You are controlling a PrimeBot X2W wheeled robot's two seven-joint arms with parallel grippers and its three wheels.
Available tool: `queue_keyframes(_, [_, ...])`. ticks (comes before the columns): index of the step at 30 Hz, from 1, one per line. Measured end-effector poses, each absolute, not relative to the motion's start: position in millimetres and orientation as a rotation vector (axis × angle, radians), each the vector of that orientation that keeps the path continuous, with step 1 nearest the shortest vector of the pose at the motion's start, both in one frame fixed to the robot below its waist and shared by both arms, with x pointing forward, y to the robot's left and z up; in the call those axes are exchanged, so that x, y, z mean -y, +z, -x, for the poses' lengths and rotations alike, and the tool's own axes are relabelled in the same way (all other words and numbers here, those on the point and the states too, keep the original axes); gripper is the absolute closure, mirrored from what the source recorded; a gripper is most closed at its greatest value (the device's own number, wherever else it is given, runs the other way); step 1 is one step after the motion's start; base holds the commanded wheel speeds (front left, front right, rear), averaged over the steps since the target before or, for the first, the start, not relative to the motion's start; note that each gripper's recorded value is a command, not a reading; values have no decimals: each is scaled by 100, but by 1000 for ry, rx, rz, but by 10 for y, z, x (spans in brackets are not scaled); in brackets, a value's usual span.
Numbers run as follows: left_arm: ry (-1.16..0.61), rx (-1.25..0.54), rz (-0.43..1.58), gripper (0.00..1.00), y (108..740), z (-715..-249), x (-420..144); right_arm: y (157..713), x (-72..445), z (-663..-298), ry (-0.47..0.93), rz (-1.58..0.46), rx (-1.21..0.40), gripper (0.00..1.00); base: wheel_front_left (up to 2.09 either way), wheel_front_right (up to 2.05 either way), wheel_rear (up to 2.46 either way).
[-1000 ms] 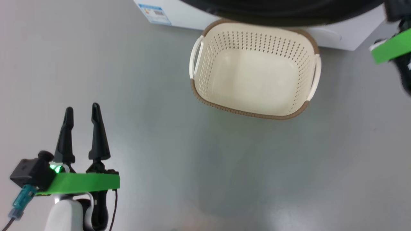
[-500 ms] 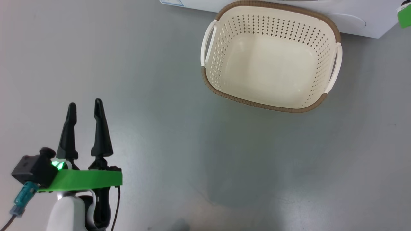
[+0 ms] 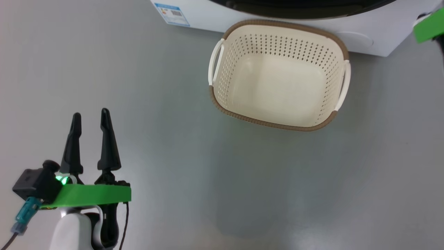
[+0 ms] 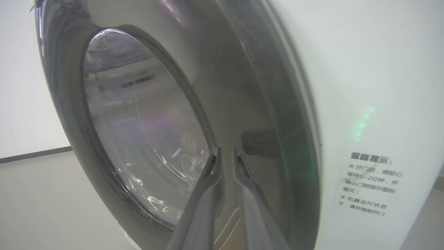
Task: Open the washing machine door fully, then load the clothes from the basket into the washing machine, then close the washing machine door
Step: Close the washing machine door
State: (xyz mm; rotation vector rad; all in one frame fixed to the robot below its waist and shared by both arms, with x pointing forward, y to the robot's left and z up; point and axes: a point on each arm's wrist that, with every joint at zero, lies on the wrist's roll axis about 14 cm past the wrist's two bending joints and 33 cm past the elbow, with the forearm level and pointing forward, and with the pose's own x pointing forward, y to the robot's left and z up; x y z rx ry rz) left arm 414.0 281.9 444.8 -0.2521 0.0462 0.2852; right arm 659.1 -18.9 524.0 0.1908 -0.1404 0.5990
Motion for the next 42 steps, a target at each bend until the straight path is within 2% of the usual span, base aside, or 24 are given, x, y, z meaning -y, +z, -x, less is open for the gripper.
queue_keyframes(13, [208, -2, 260, 0, 4635, -4178, -2599, 5292, 401, -5971, 583, -229, 114, 0, 0, 0, 0])
queue_keyframes(33, [29, 54, 276, 0, 4893, -4258, -2053, 5502, 1316, -5059, 373, -246, 132, 0, 0, 0, 0])
queue_keyframes(42, [-31, 72, 279, 0, 4995, -4224, -1881, 5445, 1493, -4711, 318, -264, 114, 0, 0, 0, 0])
